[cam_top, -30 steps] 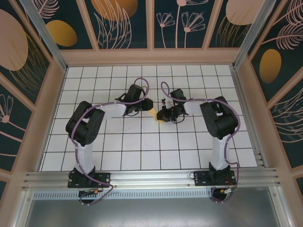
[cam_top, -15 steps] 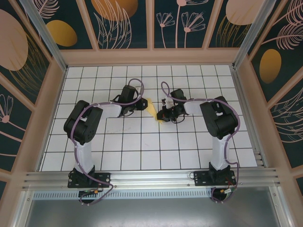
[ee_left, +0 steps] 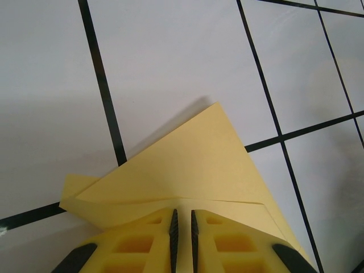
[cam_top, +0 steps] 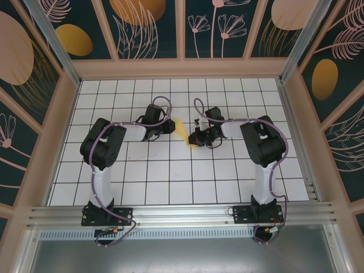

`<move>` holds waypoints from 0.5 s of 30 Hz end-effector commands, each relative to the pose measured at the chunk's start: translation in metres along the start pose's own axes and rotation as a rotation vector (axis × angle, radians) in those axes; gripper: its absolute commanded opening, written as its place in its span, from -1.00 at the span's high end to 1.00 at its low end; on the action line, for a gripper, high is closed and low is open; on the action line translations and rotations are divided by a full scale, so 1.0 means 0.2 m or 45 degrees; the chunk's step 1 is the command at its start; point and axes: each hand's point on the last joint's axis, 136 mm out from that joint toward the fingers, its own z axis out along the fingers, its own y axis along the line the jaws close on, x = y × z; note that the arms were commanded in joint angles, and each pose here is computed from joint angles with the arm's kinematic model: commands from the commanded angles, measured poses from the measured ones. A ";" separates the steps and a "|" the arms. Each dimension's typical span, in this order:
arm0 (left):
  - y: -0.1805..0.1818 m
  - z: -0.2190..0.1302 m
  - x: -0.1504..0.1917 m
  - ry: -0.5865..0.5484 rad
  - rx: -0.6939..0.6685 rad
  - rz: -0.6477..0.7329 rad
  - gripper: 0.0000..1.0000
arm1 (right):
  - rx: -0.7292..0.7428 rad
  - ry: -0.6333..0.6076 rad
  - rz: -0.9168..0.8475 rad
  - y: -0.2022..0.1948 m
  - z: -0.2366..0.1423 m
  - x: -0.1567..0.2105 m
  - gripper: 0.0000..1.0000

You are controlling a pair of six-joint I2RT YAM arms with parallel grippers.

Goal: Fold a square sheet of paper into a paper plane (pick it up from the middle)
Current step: Fold the wing for the fifth time at the center of the table.

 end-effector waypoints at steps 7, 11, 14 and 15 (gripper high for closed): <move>0.18 0.03 -0.05 -0.026 -0.143 -0.062 0.62 | 0.259 0.142 0.217 -0.34 0.05 0.26 1.00; 0.25 0.05 -0.05 -0.013 -0.180 -0.104 0.61 | 0.271 0.144 0.228 -0.37 0.04 0.27 1.00; 0.30 0.05 -0.04 -0.009 -0.194 -0.151 0.61 | 0.273 0.144 0.242 -0.38 0.04 0.28 1.00; 0.31 0.05 -0.05 -0.012 -0.201 -0.165 0.61 | 0.274 0.146 0.244 -0.38 0.04 0.28 1.00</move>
